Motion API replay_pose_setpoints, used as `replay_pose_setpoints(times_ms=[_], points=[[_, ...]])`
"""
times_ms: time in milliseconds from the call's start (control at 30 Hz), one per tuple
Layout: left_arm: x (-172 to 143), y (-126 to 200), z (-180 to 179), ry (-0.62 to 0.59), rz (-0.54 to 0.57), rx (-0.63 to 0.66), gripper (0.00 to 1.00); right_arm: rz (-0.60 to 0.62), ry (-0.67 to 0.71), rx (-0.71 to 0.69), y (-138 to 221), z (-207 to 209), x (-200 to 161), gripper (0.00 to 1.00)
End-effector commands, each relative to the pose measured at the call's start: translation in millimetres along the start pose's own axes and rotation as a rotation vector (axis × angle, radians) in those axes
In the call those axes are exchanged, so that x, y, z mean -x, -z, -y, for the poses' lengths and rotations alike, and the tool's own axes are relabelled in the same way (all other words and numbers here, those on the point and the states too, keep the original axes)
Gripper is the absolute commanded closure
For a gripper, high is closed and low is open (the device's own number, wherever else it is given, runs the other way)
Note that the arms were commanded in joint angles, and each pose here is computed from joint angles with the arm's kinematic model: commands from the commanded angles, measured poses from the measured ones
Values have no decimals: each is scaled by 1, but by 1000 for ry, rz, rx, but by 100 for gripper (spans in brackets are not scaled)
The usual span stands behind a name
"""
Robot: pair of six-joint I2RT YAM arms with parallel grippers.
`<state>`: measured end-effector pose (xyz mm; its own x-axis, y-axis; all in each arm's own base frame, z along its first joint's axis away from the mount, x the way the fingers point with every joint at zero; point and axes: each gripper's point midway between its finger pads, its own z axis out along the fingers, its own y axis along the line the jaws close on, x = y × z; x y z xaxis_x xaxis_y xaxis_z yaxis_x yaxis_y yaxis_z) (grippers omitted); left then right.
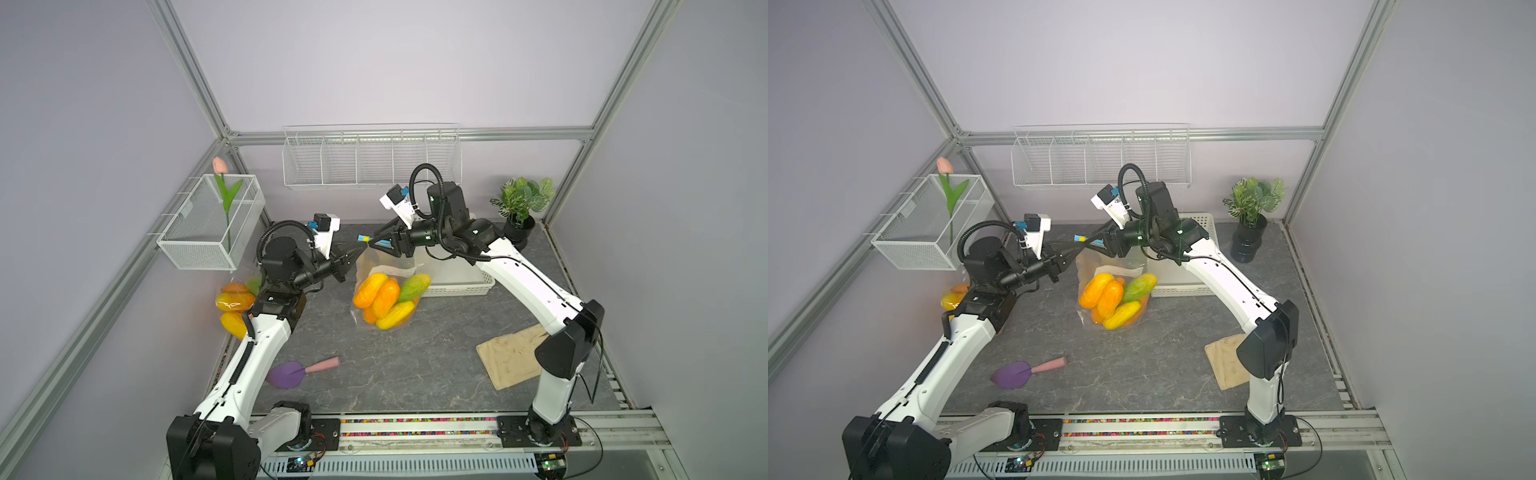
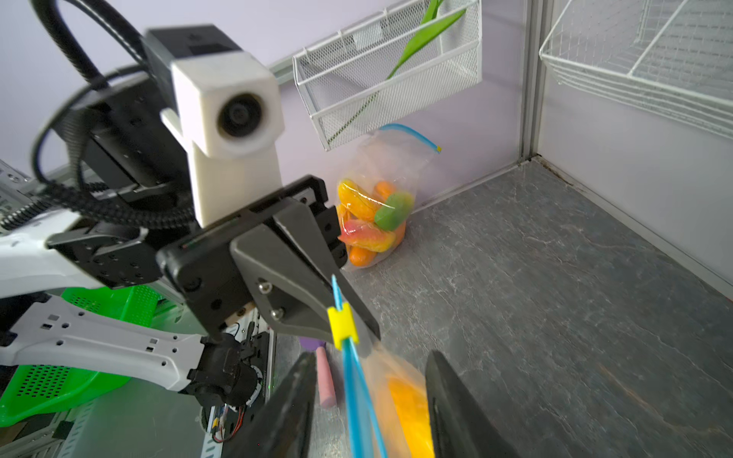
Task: Place the mango in a zip-top bag and seal the zipper
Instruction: Pick up the zipper food storage bag at the center of the board, then zip the zipper on the zipper food storage bag.
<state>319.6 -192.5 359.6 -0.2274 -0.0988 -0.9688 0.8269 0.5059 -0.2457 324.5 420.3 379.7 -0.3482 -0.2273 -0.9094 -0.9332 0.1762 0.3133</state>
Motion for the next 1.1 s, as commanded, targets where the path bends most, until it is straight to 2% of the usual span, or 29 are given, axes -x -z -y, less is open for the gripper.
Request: replay_pose_setpoints(times_ms=[0, 233, 400, 467, 633, 833, 1067], points=[[9, -2, 6, -57, 24, -29, 100, 24, 31, 65, -5, -9, 6, 56], [10, -1, 8, -65, 25, -37, 100, 12, 23, 82, -15, -3, 3, 56], [9, -2, 4, -59, 23, -20, 100, 12, 19, 80, -17, -1, 2, 75], [10, -1, 3, -61, 26, -12, 100, 16, 20, 83, -17, -2, 2, 77], [9, -1, 1, -60, 24, 0, 100, 24, 12, 66, -16, 3, -1, 88], [11, 1, -4, -59, 35, 46, 100, 19, -11, 22, -9, 14, -9, 91], [13, 3, -9, -57, 51, 86, 100, 52, -73, -31, 16, 31, -22, 93]])
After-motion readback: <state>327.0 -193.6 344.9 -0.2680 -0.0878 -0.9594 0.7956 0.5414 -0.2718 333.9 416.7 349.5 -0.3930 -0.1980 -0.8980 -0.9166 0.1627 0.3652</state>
